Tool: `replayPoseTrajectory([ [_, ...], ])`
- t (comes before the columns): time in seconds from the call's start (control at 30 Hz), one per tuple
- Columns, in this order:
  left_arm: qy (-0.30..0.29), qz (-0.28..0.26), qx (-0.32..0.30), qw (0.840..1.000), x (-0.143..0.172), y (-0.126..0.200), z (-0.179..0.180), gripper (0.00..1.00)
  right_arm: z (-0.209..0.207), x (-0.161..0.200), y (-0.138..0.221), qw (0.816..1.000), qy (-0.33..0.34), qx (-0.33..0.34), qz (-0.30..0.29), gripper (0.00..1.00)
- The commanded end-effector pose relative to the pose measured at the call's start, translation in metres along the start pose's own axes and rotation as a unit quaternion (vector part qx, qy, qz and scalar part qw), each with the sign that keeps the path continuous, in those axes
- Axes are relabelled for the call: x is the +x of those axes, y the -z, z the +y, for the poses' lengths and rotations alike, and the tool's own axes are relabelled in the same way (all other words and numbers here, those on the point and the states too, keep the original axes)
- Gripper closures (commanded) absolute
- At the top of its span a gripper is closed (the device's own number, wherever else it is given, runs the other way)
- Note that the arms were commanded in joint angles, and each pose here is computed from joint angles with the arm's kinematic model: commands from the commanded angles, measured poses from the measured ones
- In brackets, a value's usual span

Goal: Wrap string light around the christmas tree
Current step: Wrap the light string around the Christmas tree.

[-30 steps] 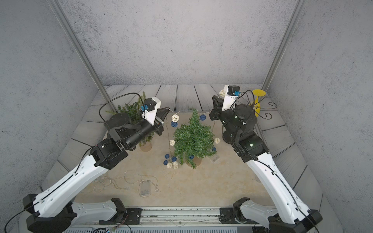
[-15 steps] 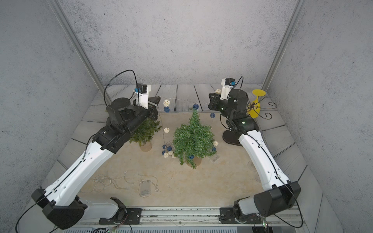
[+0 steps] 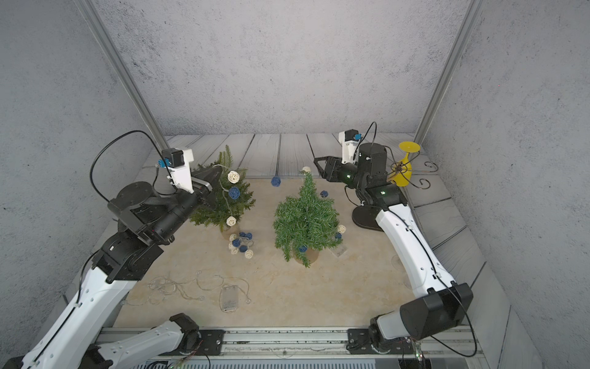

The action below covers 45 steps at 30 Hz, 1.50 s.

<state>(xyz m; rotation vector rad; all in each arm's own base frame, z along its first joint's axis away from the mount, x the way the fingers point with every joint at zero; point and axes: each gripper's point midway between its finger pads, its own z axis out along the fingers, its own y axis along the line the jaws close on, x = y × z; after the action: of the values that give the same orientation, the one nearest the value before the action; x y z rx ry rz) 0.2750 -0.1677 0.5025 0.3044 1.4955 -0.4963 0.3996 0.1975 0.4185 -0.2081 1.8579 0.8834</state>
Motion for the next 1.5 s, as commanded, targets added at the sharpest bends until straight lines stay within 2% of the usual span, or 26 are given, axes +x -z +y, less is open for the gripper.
replayPoseTrajectory([
  [0.0,0.01,-0.014,0.014,1.0,-0.012,0.011,-0.003,1.0,0.009,-0.003,0.009,1.0,0.01,-0.009,0.0,0.44],
  [0.13,0.011,-0.014,0.005,1.0,-0.015,0.019,0.0,1.0,0.005,0.0,0.017,1.0,0.013,0.008,-0.008,0.44],
  [0.33,0.038,-0.019,0.112,0.993,-0.031,0.03,-0.037,1.0,-0.004,0.015,0.028,0.999,0.013,0.029,-0.009,0.41],
  [0.47,0.062,0.009,0.149,0.987,-0.024,0.034,-0.05,1.0,-0.004,0.031,0.048,0.999,0.022,0.036,-0.005,0.29],
  [0.53,0.079,0.021,0.165,0.983,-0.013,0.032,-0.055,1.0,-0.002,0.041,0.064,0.998,0.037,0.04,0.003,0.26],
  [0.8,0.111,0.05,0.209,0.97,0.008,0.016,-0.07,1.0,0.023,0.124,0.124,0.998,0.043,-0.039,0.014,0.2],
  [0.93,0.127,0.051,0.227,0.964,0.012,0.012,-0.077,1.0,0.054,0.166,0.142,0.992,0.078,-0.095,0.013,0.19],
  [1.03,0.127,0.051,0.224,0.965,0.015,0.01,-0.076,1.0,0.07,0.201,0.128,0.985,0.138,-0.089,0.051,0.19],
  [1.17,0.129,0.055,0.215,0.967,0.019,0.009,-0.073,1.0,0.095,0.242,0.083,0.973,0.191,-0.091,0.096,0.19],
  [1.3,0.129,0.059,0.21,0.967,0.021,0.01,-0.072,1.0,0.118,0.257,0.044,0.966,0.218,-0.1,0.094,0.19],
  [1.47,0.123,0.062,0.198,0.97,0.023,0.01,-0.068,1.0,0.129,0.267,0.006,0.967,0.223,-0.1,0.077,0.2],
])
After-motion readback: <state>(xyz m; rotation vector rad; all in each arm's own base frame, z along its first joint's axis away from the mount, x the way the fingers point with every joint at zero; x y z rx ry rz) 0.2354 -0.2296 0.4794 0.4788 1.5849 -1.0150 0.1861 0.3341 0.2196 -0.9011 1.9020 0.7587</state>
